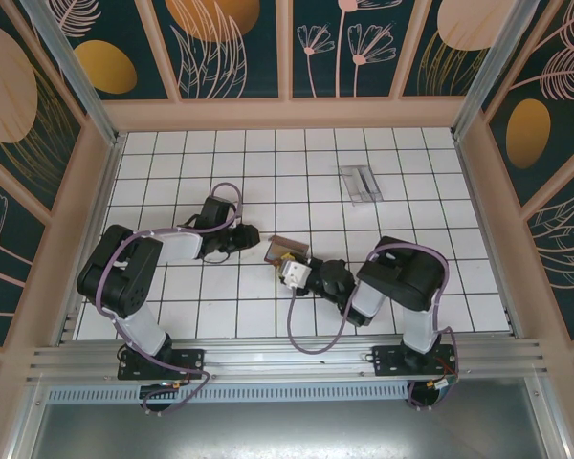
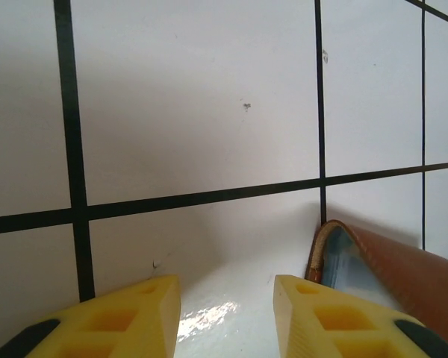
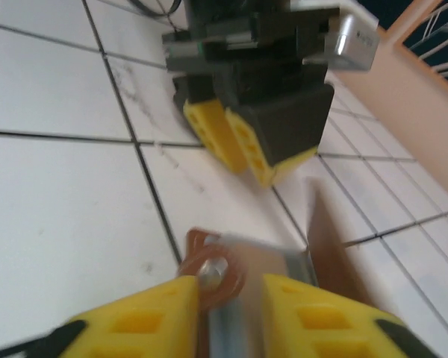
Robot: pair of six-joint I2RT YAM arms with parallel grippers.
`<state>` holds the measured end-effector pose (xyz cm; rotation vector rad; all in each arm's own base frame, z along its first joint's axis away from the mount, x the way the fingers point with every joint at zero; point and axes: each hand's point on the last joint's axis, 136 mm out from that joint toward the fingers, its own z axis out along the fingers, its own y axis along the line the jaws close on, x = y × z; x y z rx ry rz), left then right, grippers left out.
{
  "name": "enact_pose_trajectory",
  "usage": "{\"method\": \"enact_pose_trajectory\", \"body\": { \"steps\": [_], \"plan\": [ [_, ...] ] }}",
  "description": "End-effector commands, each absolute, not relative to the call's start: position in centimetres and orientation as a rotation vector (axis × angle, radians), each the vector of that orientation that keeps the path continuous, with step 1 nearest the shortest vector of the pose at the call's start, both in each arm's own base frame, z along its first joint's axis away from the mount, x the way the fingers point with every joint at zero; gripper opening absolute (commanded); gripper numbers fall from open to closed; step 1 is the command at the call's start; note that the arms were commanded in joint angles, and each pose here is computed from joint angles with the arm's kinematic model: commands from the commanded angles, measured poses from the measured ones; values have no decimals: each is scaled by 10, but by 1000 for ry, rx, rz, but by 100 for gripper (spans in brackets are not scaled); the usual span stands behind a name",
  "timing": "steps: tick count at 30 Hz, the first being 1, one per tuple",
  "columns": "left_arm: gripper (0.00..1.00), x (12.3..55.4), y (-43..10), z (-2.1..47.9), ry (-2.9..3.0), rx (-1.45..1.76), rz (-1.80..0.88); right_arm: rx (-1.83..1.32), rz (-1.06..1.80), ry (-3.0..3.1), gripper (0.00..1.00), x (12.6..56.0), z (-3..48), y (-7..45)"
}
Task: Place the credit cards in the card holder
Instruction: Move the card holder to the center of the table.
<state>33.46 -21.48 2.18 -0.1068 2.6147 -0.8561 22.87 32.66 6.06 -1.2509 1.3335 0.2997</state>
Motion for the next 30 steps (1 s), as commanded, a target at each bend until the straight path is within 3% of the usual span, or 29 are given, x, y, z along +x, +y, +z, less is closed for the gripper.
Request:
{"method": "enact_pose_trajectory", "body": {
  "steps": [1,7,12,16,20,25,30],
  "plan": [
    [38,309,-230,12,2666,-2,-891,-1271,449,1341,32,208,74,333],
    [39,328,-231,40,2583,7,-862,-1197,619,1407,33,189,99,324],
    [39,351,-241,59,2530,85,-841,-910,728,1717,39,220,104,315],
    [39,365,-250,59,2506,130,-853,-819,919,1795,39,214,106,326],
    [38,376,-244,71,2469,129,-777,-687,911,1900,43,226,103,321],
    [39,387,-228,94,2392,85,-664,-814,842,2006,44,231,79,329],
    [38,390,-249,85,2398,139,-781,-848,843,2026,42,247,70,335]
  ]
}}
